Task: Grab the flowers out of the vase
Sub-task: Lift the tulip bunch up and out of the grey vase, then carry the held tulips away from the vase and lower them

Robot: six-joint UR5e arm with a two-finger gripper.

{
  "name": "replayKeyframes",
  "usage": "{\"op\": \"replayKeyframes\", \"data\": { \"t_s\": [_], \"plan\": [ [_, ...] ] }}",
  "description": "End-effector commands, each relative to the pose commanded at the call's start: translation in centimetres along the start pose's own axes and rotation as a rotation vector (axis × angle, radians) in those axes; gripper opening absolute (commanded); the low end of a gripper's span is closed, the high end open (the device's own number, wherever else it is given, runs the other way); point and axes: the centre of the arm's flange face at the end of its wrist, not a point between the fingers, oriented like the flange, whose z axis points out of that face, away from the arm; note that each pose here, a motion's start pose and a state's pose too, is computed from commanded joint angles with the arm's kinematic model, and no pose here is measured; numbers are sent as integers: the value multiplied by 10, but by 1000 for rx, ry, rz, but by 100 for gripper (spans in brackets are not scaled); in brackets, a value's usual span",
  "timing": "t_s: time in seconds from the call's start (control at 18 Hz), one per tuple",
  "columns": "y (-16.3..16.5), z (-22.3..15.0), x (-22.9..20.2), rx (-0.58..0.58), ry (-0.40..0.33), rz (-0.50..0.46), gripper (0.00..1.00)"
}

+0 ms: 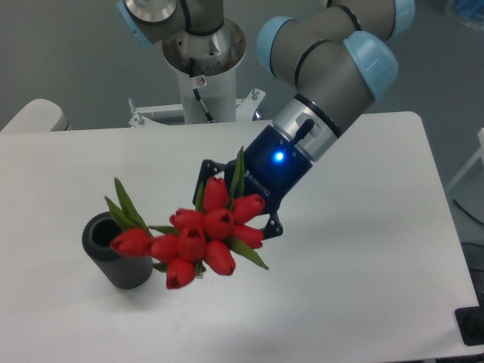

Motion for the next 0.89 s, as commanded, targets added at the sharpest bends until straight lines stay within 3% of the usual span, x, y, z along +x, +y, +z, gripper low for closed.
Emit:
{"op": "replayKeyframes", "data": {
  "t_s": [0.17,0.33,0.44,0.89],
  "plan": [
    [25,10,-12,-117,-57,-17,4],
    [61,24,-18,-274,-84,71,4],
    [73,25,-19,-362,-94,55,3],
    [104,31,-41,-524,-107,68,3]
  ]
}}
